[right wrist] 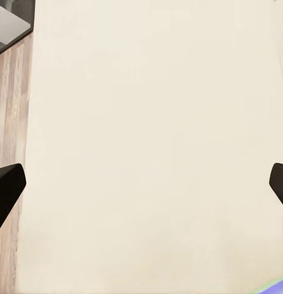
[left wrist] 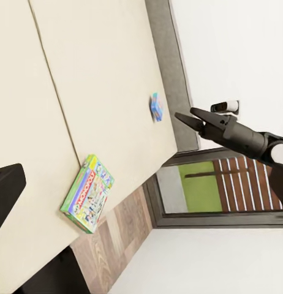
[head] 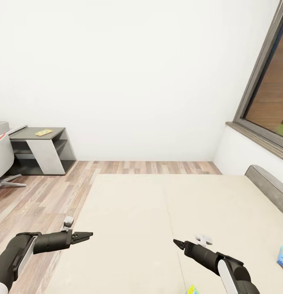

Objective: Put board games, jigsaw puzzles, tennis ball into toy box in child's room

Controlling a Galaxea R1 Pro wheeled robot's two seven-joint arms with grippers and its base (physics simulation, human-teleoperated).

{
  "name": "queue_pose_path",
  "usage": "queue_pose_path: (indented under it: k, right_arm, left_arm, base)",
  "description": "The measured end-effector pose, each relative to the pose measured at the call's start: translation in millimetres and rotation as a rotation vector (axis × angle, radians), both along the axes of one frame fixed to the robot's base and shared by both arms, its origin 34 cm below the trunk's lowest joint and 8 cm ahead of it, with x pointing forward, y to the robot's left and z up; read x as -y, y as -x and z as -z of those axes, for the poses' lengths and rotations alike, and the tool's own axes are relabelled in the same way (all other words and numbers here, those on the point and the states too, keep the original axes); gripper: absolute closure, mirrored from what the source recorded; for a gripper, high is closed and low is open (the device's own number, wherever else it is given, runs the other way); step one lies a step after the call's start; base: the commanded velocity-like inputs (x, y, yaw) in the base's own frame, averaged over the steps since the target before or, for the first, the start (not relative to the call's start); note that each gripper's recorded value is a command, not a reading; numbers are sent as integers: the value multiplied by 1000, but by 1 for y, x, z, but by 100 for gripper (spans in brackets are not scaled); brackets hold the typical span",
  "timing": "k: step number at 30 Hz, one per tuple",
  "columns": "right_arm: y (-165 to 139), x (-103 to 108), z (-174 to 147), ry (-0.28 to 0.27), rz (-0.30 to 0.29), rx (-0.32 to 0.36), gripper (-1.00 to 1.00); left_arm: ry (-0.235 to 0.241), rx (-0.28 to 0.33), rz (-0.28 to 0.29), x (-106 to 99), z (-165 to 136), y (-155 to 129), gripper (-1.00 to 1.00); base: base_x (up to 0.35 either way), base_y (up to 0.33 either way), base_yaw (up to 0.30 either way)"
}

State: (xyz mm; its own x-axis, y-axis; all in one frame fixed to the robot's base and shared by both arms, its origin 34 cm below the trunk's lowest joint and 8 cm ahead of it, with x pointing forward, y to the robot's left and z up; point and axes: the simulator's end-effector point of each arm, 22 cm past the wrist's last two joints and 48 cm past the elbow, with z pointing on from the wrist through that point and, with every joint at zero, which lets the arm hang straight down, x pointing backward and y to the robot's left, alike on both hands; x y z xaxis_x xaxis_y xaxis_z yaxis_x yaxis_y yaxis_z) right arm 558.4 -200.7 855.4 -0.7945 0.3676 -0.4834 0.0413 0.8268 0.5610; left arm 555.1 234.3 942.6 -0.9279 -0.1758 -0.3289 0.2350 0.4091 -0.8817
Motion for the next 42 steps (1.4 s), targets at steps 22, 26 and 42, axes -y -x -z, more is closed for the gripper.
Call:
queue_pose_path:
  k: [22,26,42]
  right_arm:
    - [1,18,15,60,36,-43,-100]
    - [0,22,21,76,45,-62,-100]
    - [4,31,74,123,78,-211,-100]
  left_arm:
    - [1,-13,0,0,6,1,-100]
    - [5,-18,0,0,8,1,-100]
    - [47,-34,13,3,10,5,-100]
  base:
    - [0,0,0]
    - [0,0,0]
    - [0,0,0]
